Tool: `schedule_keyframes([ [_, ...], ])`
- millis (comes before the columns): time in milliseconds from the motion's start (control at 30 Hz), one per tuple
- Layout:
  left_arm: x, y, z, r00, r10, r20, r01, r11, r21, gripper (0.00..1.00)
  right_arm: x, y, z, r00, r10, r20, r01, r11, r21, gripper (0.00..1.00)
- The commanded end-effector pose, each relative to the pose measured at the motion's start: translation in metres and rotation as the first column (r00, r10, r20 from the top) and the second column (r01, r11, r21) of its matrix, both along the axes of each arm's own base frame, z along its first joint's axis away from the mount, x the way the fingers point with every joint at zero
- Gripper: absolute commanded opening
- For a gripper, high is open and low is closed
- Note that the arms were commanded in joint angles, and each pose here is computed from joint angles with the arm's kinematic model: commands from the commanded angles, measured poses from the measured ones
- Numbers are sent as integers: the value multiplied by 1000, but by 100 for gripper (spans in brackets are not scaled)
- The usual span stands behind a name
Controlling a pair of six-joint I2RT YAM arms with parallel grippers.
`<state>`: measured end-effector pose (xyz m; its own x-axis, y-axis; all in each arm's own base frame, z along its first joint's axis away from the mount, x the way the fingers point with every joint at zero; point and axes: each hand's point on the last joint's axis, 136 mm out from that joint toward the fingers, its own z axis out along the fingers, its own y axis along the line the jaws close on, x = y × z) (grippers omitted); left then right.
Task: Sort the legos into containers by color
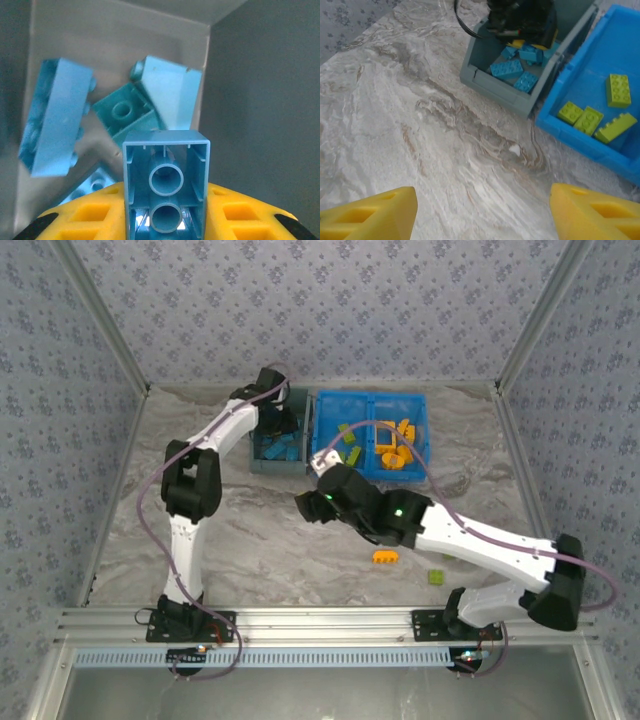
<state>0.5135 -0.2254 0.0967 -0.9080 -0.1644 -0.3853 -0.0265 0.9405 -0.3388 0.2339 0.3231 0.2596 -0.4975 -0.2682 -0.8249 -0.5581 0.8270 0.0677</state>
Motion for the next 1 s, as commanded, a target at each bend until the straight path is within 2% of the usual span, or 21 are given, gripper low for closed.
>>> schedule_keyframes([
  [0, 6, -13, 11, 999, -37, -4, 37, 998, -57, 33, 15, 9, 27, 995, -43, 85, 42, 999, 16, 72],
  [133, 6, -15, 0, 999, -31, -22, 30, 997, -70, 37, 18, 19, 22, 996, -39, 80, 37, 999, 19, 73],
  [233, 4, -13, 0, 999, -24, -29, 22, 998, -65, 56, 20, 18, 17, 997, -50, 63, 50, 999, 10, 73],
  [300, 1, -11, 7, 1000, -19, -18, 17, 998, -64, 63, 20, 12, 14, 996, -70, 50, 70, 998, 4, 73],
  [467, -5, -6, 40, 999, -8, 38, 11, 997, -75, 65, 18, -15, 12, 989, -145, 23, 146, 989, -13, 73],
  [567, -13, -1, 59, 998, 1, 65, 4, 997, -76, 65, 12, -49, 5, 970, -244, -14, 243, 969, -37, 73],
  [633, -18, 2, 82, 992, 12, 124, -2, 996, -84, 65, 6, -75, -7, 946, -318, -65, 316, 948, -42, 72],
  [767, -49, 1, 118, 978, 0, 211, 21, 995, -98, 68, -16, -130, -55, 839, -487, -241, 478, 873, -100, 71],
  [900, -108, -22, 145, 952, -97, 292, 128, 988, -89, 70, -48, -180, -97, 631, -652, -421, 630, 747, -213, 73],
  [967, -143, -41, 152, 922, -176, 344, 216, 973, -82, 71, -61, -190, -112, 516, -686, -513, 690, 688, -226, 73],
])
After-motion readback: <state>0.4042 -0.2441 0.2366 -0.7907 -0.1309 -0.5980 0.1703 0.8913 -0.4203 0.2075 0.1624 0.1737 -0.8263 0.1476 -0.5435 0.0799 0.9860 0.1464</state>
